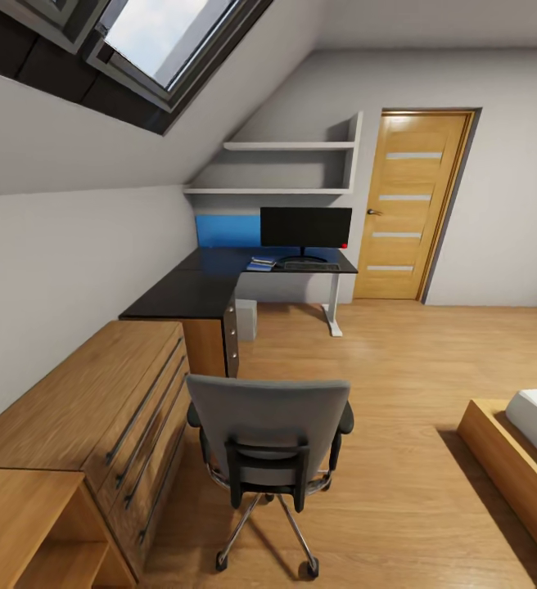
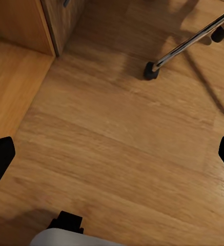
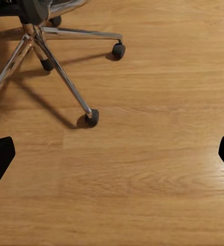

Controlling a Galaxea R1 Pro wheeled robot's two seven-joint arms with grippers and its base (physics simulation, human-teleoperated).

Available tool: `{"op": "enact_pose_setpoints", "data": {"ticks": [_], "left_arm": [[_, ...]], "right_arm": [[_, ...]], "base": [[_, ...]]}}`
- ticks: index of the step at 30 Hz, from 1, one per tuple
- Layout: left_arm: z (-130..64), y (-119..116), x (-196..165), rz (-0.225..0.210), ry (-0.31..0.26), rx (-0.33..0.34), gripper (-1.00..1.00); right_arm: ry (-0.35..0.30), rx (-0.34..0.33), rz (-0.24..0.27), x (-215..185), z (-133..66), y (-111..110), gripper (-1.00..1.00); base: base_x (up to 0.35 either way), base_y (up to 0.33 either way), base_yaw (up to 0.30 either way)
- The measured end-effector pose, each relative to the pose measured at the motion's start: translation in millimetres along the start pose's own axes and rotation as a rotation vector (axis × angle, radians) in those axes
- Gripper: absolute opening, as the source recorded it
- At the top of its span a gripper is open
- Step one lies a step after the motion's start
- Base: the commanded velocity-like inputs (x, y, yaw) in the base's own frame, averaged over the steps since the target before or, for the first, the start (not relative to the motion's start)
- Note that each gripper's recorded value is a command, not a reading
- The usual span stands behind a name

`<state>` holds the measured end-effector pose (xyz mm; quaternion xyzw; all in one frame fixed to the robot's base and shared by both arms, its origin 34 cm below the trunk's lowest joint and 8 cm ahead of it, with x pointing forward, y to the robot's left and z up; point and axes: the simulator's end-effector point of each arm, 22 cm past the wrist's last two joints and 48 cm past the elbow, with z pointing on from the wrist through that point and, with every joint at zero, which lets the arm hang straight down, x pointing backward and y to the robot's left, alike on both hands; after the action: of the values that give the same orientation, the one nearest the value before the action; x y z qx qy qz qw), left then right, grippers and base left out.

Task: In the bedroom, organize the workspace by keeping the computer under the desk, ensuring the monitor is on the desk, placing the keyboard on the desk next to the monitor, placing the mouse on the desk next to the keyboard, moving the folder from the swivel chair onto the desk next to the mouse, stacking the notebook on top of the folder with the pen on top of the notebook, and positioning the swivel chair next to the desk.

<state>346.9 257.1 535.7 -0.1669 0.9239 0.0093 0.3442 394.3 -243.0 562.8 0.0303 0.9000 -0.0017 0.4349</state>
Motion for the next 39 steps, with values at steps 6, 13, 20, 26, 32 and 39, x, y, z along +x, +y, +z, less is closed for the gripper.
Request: {"op": "enact_pose_setpoints", "data": {"ticks": [6, 13, 20, 26, 32, 39], "left_arm": [[7.3, 1.2, 6.3, -0.001, 0.002, -0.001, 1.0], [15.9, 2.9, 14.0, -0.001, 0.004, -0.002, 1.0], [24.6, 4.5, 21.6, -0.002, 0.005, -0.002, 1.0], [32.1, 5.9, 28.2, -0.002, 0.005, -0.004, 1.0], [39.7, 7.7, 35.2, -0.004, 0.005, -0.006, 1.0], [48.8, 9.2, 43.4, -0.004, 0.006, -0.007, 1.0]], "right_arm": [[0.0, 0.0, 0.0, 7.4, 6.0, -0.7, 1.0], [0.005, 0.0, -0.001, 17.1, 12.9, -0.9, 1.0], [0.008, 0.001, -0.001, 26.9, 19.9, -1.4, 1.0], [0.009, 0.001, 0.0, 35.3, 26.0, -1.7, 1.0], [0.008, 0.001, 0.0, 43.5, 32.0, -2.1, 1.0], [0.007, 0.001, 0.0, 53.5, 39.1, -2.4, 1.0]], "base": [[0.0, 0.0, 0.0], [0.0, 0.0, 0.0], [0.0, 0.0, 0.0], [0.0, 0.0, 0.0], [0.0, 0.0, 0.0], [0.0, 0.0, 0.0]]}}
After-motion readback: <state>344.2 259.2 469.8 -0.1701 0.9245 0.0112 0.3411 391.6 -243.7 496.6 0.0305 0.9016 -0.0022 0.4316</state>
